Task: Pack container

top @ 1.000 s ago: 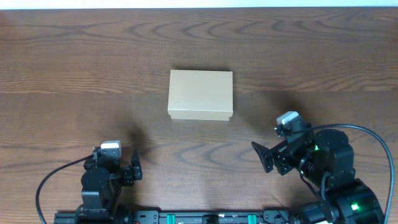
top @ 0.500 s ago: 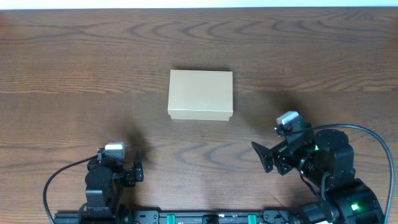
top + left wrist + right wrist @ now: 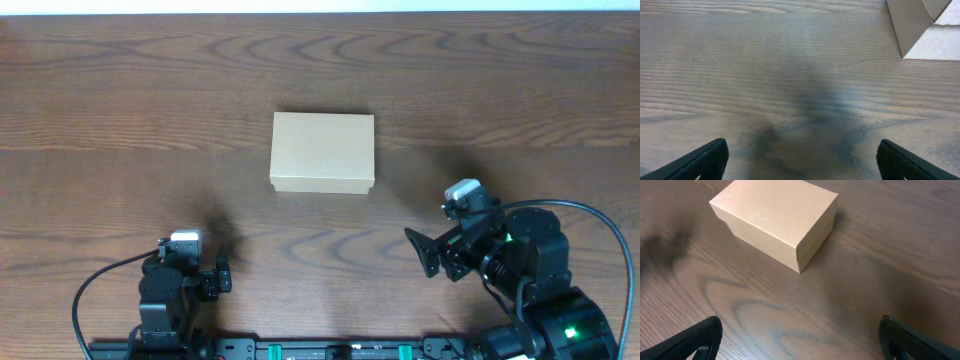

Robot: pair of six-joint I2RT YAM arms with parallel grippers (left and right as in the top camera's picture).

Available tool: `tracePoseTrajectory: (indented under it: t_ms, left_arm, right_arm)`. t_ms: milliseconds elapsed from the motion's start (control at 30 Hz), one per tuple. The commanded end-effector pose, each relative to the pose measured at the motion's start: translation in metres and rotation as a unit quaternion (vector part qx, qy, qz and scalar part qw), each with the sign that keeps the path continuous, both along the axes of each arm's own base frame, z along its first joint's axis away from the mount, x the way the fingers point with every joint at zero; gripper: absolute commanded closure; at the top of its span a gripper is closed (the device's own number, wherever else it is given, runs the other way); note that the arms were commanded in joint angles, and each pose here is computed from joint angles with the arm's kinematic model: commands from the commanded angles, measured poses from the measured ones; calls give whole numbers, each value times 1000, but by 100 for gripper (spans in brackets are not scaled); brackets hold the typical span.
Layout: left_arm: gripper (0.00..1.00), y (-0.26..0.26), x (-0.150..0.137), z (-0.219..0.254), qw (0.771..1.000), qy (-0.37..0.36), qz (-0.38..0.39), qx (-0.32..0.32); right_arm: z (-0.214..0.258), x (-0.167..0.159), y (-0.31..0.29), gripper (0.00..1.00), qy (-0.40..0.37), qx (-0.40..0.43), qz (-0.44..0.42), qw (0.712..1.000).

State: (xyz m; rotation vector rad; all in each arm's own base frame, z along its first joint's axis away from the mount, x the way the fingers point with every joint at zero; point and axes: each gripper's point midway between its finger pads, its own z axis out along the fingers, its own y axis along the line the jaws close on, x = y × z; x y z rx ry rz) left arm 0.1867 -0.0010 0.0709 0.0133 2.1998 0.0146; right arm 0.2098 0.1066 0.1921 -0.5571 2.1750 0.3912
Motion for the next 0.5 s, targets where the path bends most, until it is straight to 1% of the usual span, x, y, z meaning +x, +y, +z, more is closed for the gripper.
tracePoseTrajectory:
  t_ms: [0,100,167,300,467]
  left_arm:
    - [5,0,-2,-7,1000,9,-5,7]
    - [5,0,-2,-7,1000,8,-5,7]
    - [5,0,-2,-7,1000,9,-5,7]
    - [5,0,-2,-7,1000,9,-5,7]
    - [5,0,-2,-7,1000,9,-5,7]
  right_arm:
    - [1,0,-1,1,3,8,-6,1000]
    - [0,-2,-2,1,6,7,-8,1000]
    - [0,1,-11,1,-2,-2,-29,1000]
    - [-2,3,-28,1,-26,-14,-69,997]
    - [-15,3,-48,1,-79,-19,-115,990]
